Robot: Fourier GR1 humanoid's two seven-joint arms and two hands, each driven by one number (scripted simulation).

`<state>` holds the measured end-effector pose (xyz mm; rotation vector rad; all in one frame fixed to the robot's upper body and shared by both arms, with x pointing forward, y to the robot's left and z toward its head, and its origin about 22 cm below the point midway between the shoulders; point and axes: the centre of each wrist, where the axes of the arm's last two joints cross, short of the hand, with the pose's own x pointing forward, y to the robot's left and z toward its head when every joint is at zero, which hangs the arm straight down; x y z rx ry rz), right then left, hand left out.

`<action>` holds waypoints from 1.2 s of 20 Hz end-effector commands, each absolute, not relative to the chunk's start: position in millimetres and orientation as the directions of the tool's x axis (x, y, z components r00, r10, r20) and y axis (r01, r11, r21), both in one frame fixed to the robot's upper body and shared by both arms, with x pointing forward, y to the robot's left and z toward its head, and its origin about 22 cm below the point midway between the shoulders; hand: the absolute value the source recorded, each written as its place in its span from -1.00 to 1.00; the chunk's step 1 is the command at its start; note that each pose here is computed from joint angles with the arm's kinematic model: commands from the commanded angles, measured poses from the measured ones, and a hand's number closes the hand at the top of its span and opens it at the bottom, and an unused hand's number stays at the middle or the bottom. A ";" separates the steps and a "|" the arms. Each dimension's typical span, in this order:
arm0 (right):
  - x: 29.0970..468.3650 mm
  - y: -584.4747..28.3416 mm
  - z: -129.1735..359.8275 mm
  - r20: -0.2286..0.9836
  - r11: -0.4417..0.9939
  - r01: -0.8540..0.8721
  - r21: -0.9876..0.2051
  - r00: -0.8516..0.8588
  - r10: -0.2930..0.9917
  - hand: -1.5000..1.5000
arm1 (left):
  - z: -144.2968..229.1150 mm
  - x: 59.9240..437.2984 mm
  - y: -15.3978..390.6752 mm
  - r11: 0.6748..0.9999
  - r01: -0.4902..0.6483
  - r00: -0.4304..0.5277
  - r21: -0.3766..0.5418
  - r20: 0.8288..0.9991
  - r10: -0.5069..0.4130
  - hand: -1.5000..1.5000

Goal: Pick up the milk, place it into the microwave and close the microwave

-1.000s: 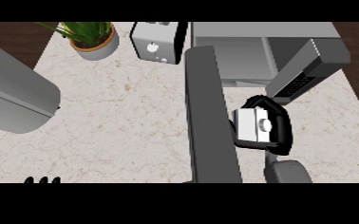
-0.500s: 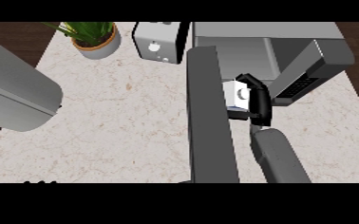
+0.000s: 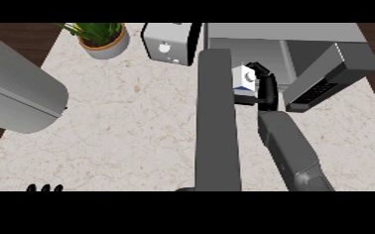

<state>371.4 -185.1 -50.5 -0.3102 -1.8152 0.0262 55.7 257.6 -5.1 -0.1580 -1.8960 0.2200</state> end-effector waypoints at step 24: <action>419.9 -228.2 -0.1 0.802 0.820 0.434 -0.372 -0.295 0.520 1.00 | -6.9 64.2 269.1 0.969 0.073 -0.324 -0.234 0.914 0.245 -1.00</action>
